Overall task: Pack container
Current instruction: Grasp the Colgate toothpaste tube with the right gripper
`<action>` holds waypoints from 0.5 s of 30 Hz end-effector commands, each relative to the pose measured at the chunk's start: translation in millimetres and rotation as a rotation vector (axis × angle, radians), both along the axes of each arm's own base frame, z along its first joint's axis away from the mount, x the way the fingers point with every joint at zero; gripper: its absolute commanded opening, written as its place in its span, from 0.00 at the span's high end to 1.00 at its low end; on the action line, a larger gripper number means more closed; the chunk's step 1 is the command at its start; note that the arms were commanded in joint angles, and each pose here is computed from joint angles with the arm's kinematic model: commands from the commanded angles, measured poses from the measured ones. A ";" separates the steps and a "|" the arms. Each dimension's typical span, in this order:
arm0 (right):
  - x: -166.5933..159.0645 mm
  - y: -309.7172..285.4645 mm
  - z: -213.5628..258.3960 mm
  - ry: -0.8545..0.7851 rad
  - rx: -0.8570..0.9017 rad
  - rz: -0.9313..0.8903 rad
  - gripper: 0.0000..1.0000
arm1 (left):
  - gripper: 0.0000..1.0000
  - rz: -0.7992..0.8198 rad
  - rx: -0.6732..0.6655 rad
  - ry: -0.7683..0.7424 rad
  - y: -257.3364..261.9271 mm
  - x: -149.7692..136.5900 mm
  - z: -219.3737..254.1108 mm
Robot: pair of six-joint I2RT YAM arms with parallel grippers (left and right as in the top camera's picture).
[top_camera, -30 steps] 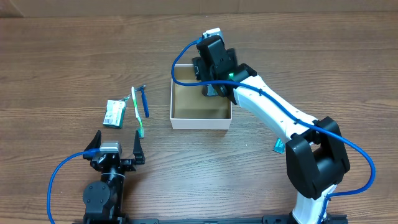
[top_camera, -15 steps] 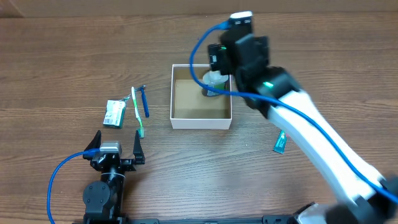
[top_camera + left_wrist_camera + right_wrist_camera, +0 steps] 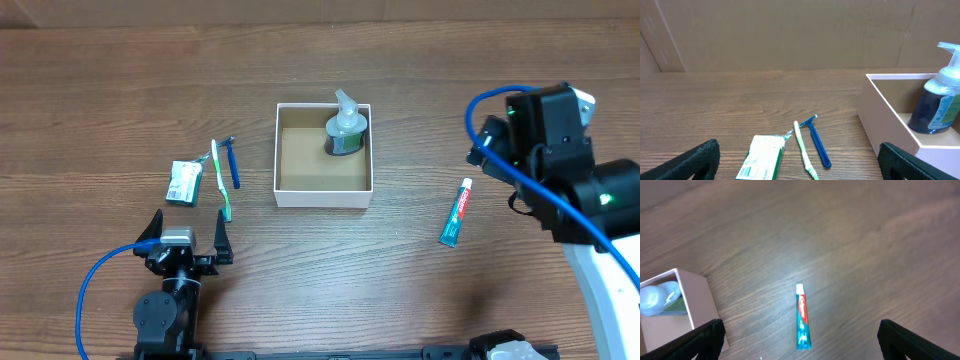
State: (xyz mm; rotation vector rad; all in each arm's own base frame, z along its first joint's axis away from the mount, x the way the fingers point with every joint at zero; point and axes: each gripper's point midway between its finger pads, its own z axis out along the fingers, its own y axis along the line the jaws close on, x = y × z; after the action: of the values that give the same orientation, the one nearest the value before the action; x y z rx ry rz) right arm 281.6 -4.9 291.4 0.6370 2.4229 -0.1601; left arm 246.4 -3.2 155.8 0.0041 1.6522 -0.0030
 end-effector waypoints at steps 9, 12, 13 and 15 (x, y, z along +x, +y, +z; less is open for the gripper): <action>-3.7 5.2 -142.5 0.219 0.095 -0.132 0.00 | 0.00 0.012 -0.013 -0.008 2.4 -0.2 1.1; -8.0 3.8 -173.6 0.254 0.103 -0.185 0.01 | 0.00 0.012 -0.013 -0.008 2.4 -0.2 1.1; -7.8 4.5 -184.3 0.261 0.105 -0.183 0.02 | 0.00 0.012 -0.013 -0.008 2.4 -0.2 1.1; -8.2 4.2 -202.7 0.276 0.099 -0.183 0.04 | 0.00 0.012 -0.013 -0.008 2.4 -0.2 1.1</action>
State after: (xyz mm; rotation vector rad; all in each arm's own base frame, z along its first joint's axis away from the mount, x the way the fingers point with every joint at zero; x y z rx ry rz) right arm 280.1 2.7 116.1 0.8803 2.6253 -0.1868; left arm 246.3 -3.2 155.7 0.0041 1.6526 -0.0030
